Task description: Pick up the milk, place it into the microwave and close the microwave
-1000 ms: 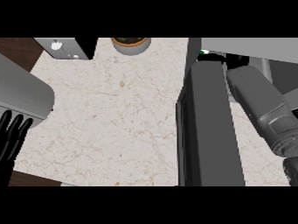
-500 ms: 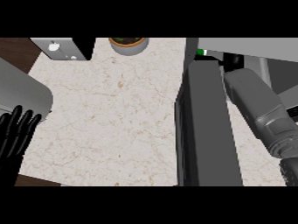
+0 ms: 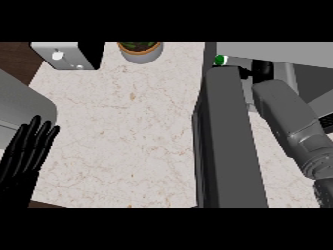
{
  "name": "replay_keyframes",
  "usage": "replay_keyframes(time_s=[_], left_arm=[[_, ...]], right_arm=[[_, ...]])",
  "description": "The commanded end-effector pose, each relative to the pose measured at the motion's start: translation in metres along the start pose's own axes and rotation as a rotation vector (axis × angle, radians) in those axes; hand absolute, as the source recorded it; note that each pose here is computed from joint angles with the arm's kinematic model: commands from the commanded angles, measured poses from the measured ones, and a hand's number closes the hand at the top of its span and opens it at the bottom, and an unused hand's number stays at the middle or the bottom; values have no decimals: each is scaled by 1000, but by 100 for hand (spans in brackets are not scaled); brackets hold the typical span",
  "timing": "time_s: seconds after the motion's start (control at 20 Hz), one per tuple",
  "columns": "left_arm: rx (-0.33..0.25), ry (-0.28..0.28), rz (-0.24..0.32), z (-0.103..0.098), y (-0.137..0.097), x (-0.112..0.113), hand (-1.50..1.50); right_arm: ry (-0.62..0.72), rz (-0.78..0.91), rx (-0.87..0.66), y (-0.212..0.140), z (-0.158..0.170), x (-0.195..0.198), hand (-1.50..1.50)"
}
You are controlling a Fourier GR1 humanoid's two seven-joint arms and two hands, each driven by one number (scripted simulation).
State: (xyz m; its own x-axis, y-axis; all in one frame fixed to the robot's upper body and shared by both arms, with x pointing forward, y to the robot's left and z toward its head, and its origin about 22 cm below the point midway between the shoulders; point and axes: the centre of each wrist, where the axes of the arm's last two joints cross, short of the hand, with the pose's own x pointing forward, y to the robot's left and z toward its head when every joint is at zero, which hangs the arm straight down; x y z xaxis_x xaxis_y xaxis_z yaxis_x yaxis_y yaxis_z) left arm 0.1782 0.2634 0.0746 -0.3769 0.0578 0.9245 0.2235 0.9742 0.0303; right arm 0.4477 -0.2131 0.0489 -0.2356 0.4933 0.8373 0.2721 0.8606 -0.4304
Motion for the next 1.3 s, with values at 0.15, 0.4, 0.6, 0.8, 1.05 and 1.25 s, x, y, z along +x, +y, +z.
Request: replay_keyframes(time_s=[0.15, 0.4, 0.6, 0.8, 1.05, 1.25], left_arm=[[-16, -5, 7, -3, -13, -2, -150], [-10, 4, 1, -4, -18, -3, -150], [-20, 1, 6, -6, -27, -2, -150], [-35, 19, 10, -5, -20, -13, -150], [-77, 50, 50, -4, -27, -19, -150], [-105, 77, 38, -6, -31, -23, -150]], right_arm=[[6, -47, 23, -7, 9, -15, -150], [-7, -98, 60, -12, 13, -22, -150], [15, -133, 55, -16, 22, -35, -150], [15, -174, 67, -10, 40, -50, -150], [15, -279, 126, 15, 59, -53, -150], [23, -338, 155, -9, 62, -68, -150]])
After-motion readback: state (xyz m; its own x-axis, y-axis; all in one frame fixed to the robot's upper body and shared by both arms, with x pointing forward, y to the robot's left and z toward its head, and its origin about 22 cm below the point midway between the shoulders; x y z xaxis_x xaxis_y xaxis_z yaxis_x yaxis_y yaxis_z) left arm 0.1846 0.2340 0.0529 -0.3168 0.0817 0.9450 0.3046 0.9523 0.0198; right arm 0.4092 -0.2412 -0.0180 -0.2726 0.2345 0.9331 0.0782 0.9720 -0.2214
